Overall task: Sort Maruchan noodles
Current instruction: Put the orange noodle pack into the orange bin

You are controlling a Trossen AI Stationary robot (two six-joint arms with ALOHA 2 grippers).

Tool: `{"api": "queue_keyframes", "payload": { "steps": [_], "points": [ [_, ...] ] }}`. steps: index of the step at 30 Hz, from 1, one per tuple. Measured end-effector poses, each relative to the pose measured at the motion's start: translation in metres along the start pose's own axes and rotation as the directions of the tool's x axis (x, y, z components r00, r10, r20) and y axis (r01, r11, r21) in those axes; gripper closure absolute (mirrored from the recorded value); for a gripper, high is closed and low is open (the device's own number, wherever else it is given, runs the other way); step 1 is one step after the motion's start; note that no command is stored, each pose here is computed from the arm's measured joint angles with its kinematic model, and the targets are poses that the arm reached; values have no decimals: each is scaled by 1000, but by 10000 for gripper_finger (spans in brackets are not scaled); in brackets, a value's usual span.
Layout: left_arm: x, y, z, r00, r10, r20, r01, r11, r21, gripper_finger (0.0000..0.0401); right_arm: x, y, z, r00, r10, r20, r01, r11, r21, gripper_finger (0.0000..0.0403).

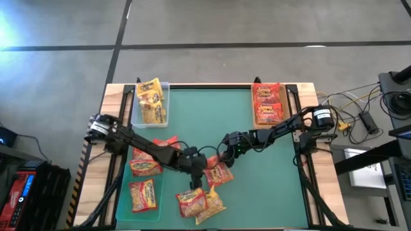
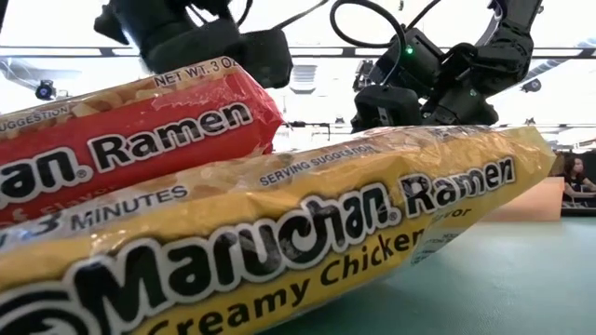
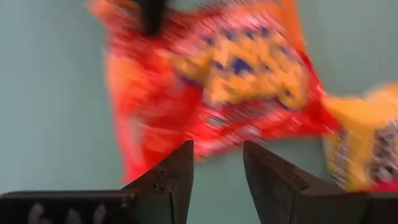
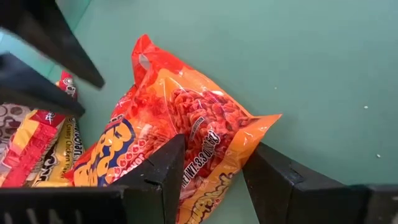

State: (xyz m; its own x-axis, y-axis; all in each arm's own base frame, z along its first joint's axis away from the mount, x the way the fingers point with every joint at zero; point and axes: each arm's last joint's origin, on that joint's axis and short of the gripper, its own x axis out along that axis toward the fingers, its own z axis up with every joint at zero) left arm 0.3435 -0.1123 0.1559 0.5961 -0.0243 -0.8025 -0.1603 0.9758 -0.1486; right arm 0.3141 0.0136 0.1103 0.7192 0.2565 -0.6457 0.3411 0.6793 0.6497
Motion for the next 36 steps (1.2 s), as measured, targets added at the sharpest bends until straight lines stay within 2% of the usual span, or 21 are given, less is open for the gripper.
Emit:
{"api": "queue_keyframes", "payload": {
  "steps": [12, 17, 23, 28, 36],
  "points": [
    [36, 15, -3, 999, 34, 0, -34, 999, -28, 289, 1, 4, -2, 1000, 11, -4, -12, 1000, -24, 261],
    [47, 24, -3, 996, 88, 12, -88, 995, -47, 306, 1, 9, -3, 997, 76, -23, -77, 997, -23, 252],
    [48, 26, -2, 995, 96, 18, -96, 995, -36, 323, 1, 13, -6, 987, 139, -78, -138, 990, 17, 222],
    [49, 26, -2, 995, 97, 24, -96, 995, -28, 325, 2, 14, -7, 984, 152, -92, -149, 988, 47, 199],
    [50, 26, 0, 994, 92, 56, -92, 996, -10, 325, 5, 14, -5, 987, 150, -52, -146, 986, 76, 195]
  ]
}}
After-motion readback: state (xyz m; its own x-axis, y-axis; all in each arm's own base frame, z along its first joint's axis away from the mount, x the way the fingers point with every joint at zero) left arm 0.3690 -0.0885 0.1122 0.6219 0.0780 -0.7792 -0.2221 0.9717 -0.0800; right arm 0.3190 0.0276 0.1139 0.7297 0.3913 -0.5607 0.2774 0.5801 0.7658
